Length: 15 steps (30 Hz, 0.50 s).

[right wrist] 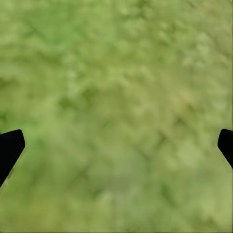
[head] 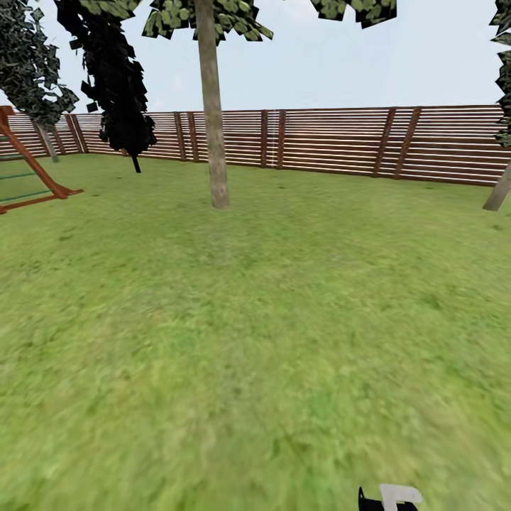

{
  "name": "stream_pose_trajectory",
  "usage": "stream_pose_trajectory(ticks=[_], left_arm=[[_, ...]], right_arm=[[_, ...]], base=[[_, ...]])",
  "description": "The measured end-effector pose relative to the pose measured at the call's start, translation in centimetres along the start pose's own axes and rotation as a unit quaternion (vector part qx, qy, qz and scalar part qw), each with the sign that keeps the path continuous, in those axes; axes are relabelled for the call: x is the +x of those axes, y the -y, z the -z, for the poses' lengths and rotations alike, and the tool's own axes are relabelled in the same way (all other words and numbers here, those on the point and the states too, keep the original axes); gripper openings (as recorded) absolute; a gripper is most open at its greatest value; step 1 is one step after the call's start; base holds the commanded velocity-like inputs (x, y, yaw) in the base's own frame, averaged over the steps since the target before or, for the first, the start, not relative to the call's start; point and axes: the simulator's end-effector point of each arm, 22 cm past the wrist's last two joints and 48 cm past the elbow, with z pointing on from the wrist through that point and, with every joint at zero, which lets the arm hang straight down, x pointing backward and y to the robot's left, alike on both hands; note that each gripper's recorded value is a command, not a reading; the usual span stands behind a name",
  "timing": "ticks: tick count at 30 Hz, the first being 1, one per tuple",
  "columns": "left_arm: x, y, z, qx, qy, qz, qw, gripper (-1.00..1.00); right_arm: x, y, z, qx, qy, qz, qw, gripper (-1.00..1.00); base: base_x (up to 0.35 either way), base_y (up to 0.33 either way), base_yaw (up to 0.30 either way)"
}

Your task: In the garden, pick up the pesticide atomizer on the floor and spray pesticide onto both trees until each tree trunk is fully covered.

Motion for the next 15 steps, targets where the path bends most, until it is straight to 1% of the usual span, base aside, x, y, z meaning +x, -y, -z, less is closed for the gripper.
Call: stream_pose_trajectory(ticks=[15], left_arm=[[0.01, 0.01, 0.01, 0.0, 0.0, 0.0, 1.0, -1.0]], right_arm=[[0.0, 0.0, 0.0, 0.0, 0.0, 0.0, 1.0, 1.0]], base=[[0.34, 0.08, 0.0]])
